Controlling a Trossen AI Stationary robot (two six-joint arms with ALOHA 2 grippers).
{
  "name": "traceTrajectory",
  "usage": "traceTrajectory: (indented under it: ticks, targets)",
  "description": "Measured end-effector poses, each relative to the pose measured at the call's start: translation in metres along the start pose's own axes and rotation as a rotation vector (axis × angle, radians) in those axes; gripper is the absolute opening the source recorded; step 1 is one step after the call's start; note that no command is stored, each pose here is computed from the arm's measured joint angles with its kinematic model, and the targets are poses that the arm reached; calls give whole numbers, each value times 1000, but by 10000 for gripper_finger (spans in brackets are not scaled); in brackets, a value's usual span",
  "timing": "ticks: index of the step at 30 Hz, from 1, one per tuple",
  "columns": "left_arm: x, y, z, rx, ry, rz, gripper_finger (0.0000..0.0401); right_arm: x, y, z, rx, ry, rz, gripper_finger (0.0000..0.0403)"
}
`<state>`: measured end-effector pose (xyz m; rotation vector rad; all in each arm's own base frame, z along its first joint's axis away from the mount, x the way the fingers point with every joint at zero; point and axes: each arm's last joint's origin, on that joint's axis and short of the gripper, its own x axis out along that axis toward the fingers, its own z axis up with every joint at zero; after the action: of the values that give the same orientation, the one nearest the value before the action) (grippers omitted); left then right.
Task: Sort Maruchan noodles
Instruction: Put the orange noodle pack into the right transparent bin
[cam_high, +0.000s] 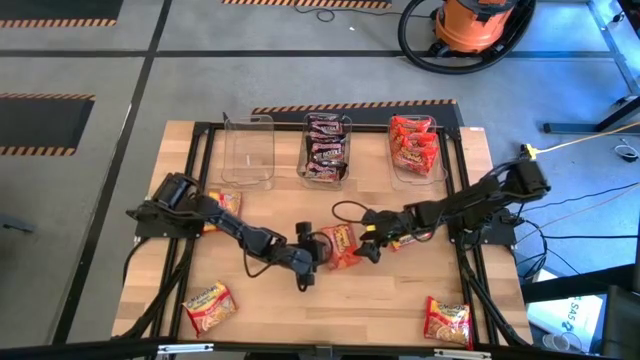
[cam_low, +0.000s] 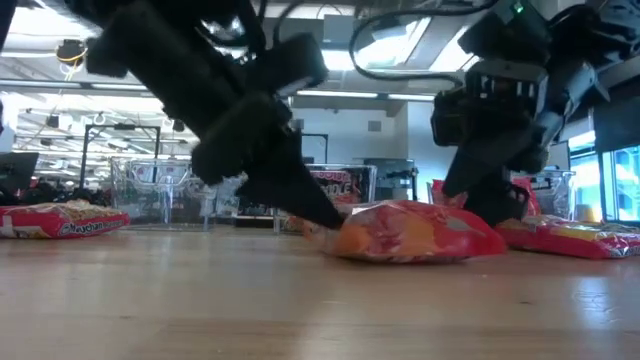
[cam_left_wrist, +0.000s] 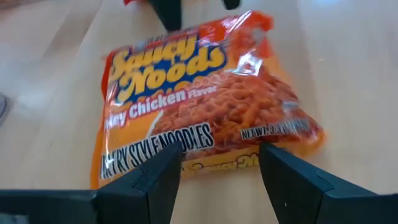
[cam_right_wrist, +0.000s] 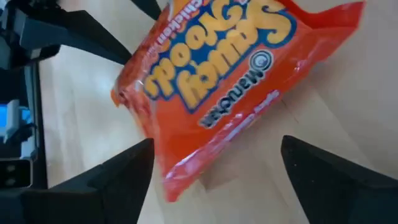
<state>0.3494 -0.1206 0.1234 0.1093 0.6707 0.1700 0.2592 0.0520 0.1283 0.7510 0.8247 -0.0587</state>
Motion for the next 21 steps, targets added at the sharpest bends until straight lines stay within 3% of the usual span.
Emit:
traceTrajectory:
  ticks: [8,21]
  targets:
    - [13,5,-7,-29,34,-24,208,16,-2,0,54,-34,36,329]
    - [13,5,-7,-31,34,-47,208,21,3,7,37,-164,81,328]
